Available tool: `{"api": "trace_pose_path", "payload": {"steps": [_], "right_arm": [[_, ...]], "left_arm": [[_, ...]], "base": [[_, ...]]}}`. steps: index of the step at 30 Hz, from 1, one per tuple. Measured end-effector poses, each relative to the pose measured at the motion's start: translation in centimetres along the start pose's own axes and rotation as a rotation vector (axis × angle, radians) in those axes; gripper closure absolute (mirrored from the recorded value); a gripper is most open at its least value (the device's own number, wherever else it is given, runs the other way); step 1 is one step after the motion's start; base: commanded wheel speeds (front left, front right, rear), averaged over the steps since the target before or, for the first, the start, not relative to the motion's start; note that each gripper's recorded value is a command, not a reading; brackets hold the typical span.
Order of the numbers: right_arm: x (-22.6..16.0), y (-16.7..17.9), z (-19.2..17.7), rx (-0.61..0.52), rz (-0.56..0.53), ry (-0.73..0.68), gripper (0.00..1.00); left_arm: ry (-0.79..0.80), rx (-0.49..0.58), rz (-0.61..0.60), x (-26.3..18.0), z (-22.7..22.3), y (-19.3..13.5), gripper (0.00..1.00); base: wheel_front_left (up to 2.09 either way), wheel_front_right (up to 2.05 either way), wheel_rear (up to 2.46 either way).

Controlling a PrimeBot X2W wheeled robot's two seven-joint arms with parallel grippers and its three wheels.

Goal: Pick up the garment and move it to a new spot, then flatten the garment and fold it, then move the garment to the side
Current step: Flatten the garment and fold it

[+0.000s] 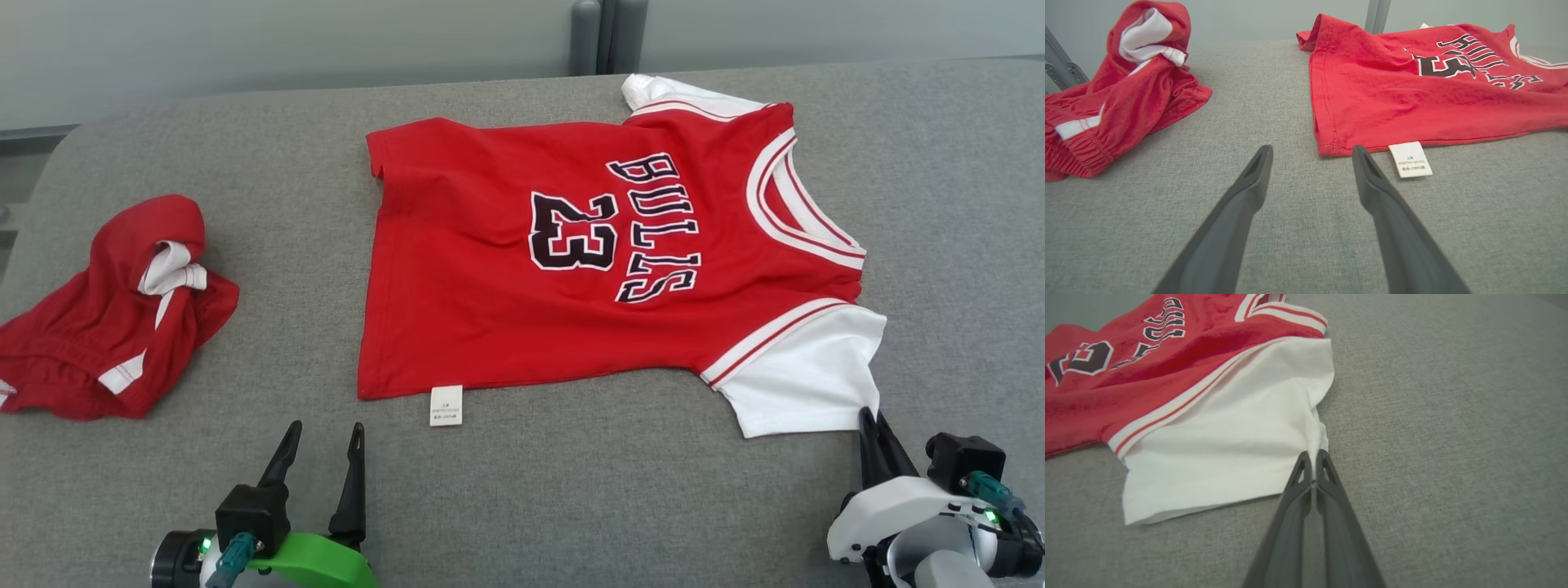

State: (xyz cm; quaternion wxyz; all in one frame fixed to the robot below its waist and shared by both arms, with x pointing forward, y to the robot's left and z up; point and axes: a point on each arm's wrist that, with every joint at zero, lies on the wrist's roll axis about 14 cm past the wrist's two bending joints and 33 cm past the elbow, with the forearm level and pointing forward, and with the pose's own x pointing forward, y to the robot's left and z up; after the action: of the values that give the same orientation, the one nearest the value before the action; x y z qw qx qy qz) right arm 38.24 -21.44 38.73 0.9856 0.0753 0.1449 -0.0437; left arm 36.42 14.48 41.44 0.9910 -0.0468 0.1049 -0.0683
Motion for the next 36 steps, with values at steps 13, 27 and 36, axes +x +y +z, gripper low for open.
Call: {"api": "trace_pose_path", "payload": {"steps": [13,27,36], "right_arm": [[-3.2,-3.5,0.0,-0.039,-0.076,-0.012,1.0],[-3.3,-4.8,0.0,-0.049,-0.112,-0.009,1.0],[-3.1,-4.5,0.5,-0.044,-0.11,-0.025,1.0]], "left_arm": [[0.008,-0.006,-0.127,2.7,0.1,-3.9,0.0],[0.158,-0.068,-0.156,5.0,-4.2,-5.0,0.0],[0.165,-0.076,-0.178,4.9,-4.4,-5.8,1.0]], "base": [[0.0,0.0,0.0],[0.0,0.0,0.0],[0.0,0.0,0.0]]}}
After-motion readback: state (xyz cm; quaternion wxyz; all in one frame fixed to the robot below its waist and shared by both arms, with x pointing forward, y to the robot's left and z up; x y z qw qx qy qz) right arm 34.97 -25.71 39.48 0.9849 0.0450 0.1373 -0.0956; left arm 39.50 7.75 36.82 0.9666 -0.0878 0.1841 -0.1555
